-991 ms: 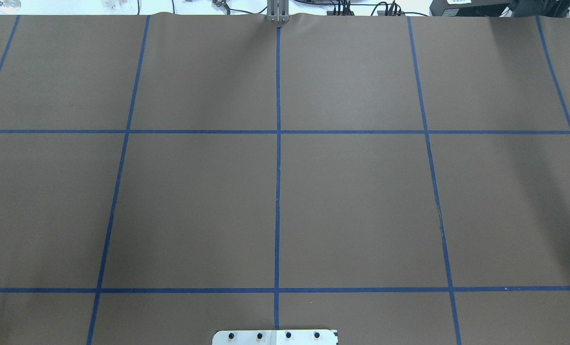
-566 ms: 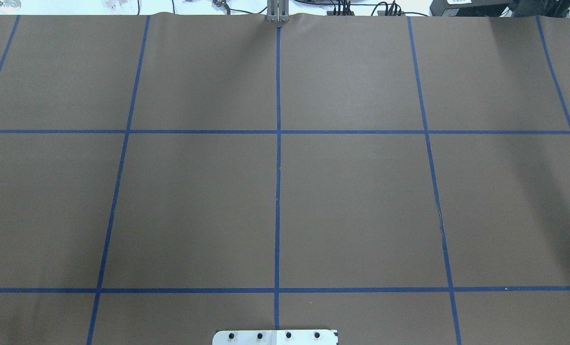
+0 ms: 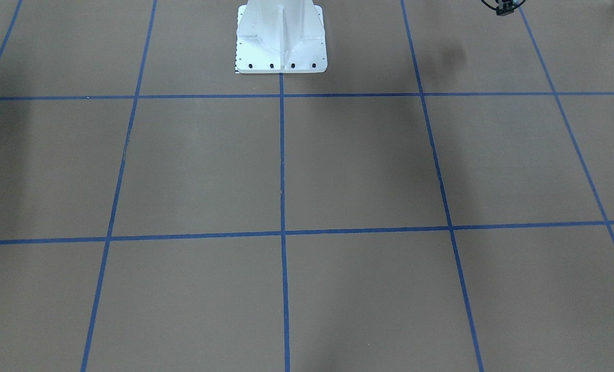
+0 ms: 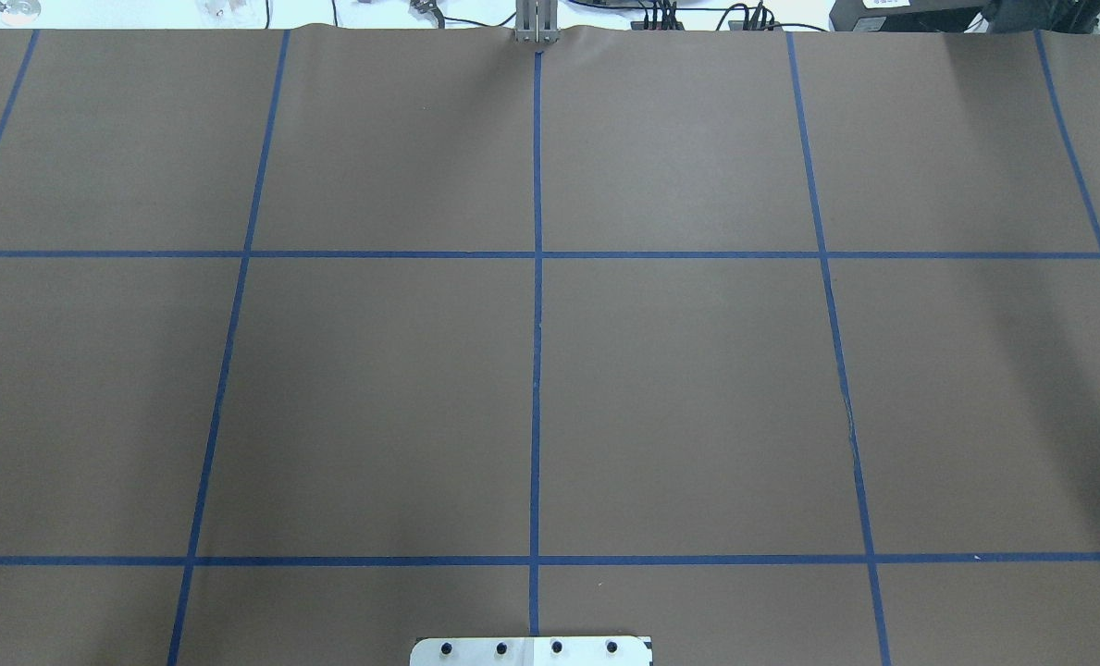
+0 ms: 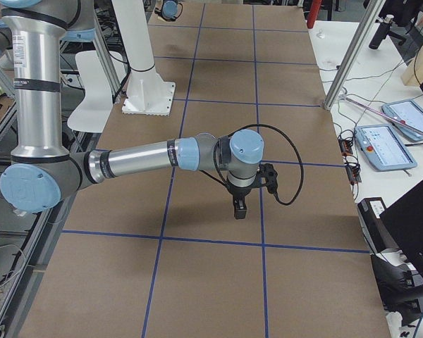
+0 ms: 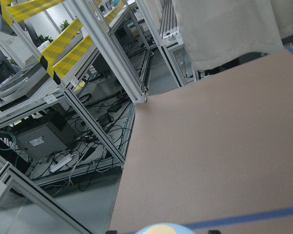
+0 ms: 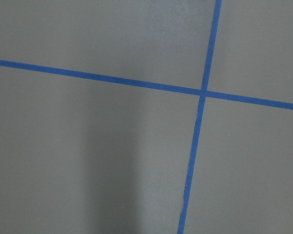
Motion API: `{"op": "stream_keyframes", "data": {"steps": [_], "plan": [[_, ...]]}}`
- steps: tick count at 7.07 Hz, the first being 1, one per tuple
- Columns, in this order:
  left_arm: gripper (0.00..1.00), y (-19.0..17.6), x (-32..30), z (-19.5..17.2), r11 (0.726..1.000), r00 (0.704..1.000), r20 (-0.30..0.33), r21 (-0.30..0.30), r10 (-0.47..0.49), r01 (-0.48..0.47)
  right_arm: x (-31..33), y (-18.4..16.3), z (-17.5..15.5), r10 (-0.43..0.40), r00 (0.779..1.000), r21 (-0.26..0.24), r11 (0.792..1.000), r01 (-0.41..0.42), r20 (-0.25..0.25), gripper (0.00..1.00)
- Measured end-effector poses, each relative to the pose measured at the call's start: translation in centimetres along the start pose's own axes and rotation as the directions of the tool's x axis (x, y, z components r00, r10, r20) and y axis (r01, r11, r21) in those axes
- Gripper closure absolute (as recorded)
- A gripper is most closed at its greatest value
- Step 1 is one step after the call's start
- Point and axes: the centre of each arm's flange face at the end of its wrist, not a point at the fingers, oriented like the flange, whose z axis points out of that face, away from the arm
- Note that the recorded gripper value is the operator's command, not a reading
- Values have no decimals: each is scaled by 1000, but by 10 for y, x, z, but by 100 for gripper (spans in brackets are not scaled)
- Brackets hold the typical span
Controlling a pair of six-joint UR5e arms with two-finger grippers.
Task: Place and press bell with both arms
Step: 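Carry the blue bell with the left gripper toward the table center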
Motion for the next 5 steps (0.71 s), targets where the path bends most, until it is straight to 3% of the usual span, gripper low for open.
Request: {"op": "stream_keyframes", "data": {"steps": [3, 5], "plan": [[100, 44, 29, -95, 995, 995, -87, -82, 52, -59, 4, 1, 3, 8, 1000, -8, 1000, -8, -2, 0], [100, 66, 81, -168, 986, 984, -157, -130, 86, -107, 6, 4, 6, 14, 1000, -13, 1000, -14, 1, 0]]}}
